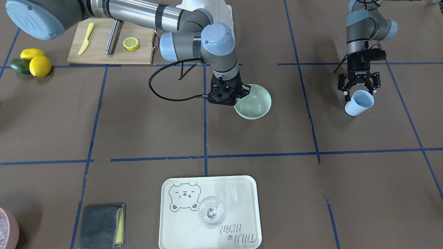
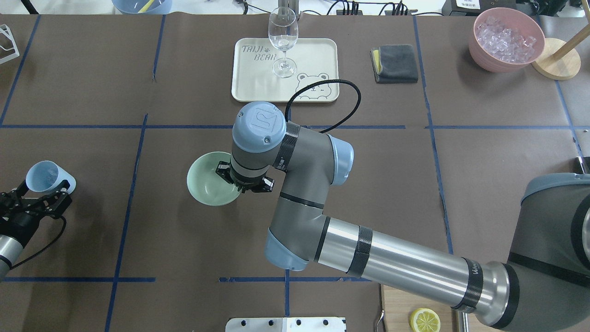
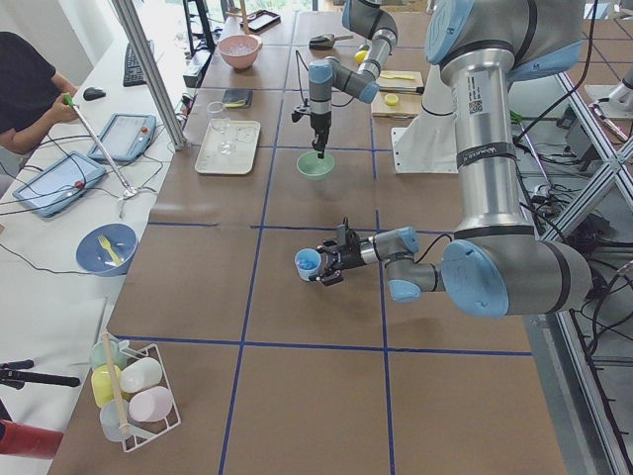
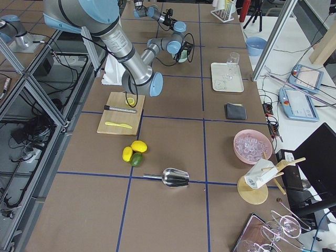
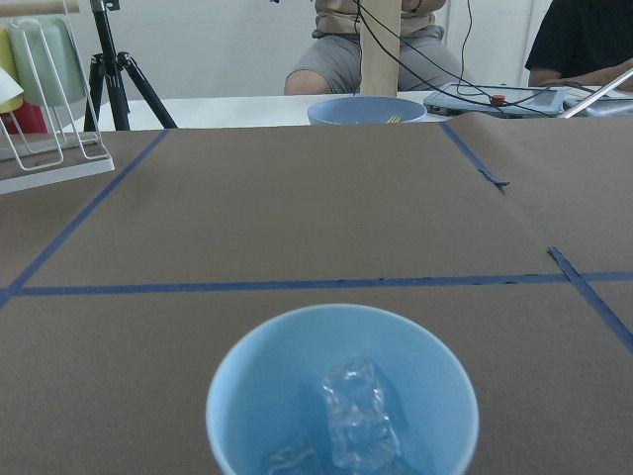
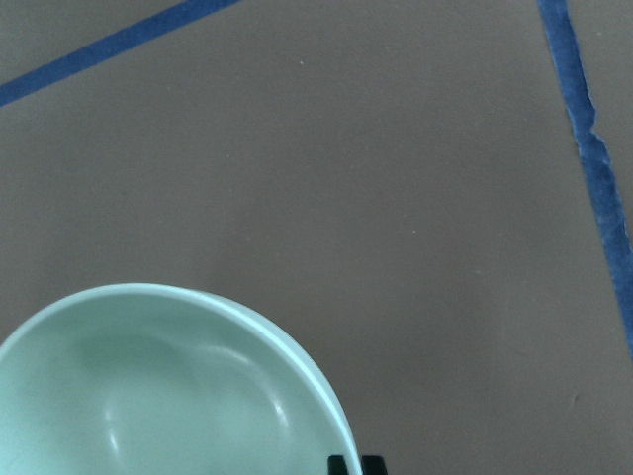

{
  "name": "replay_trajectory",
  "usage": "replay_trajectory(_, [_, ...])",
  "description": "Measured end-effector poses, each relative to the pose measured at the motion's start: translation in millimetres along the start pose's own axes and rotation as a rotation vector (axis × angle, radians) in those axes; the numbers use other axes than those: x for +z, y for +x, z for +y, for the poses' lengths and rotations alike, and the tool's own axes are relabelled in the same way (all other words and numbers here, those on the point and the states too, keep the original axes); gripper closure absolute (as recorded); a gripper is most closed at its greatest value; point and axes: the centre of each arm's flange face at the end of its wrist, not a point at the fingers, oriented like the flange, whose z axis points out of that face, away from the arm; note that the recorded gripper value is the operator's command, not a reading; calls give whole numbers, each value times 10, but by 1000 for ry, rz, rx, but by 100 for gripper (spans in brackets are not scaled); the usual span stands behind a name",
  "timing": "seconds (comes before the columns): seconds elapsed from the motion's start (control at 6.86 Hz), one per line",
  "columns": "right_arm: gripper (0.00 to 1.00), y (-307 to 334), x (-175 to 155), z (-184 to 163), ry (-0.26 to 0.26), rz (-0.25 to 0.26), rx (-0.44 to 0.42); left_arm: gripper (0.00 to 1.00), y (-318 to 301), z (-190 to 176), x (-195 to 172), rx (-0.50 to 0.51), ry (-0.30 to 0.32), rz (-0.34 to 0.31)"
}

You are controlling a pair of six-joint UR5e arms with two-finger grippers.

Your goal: Pour ice into bowl

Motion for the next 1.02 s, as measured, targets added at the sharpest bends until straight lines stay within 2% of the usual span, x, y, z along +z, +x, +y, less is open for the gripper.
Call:
replay_trajectory(0.29, [100, -11, 50, 81, 1, 2, -9, 1, -5, 7, 45, 6, 6, -8])
replay_trajectory(0.44, [61, -24, 61, 108, 2, 1, -12, 0, -3, 16, 61, 7, 8, -10])
replay_trajectory(0.58, [1, -72, 65, 114, 10, 0, -12, 0, -3, 33, 86, 9, 9, -13])
replay_trajectory(1.02, [0, -197, 89, 127, 56, -32, 15, 0, 0, 93, 197, 12, 17, -28])
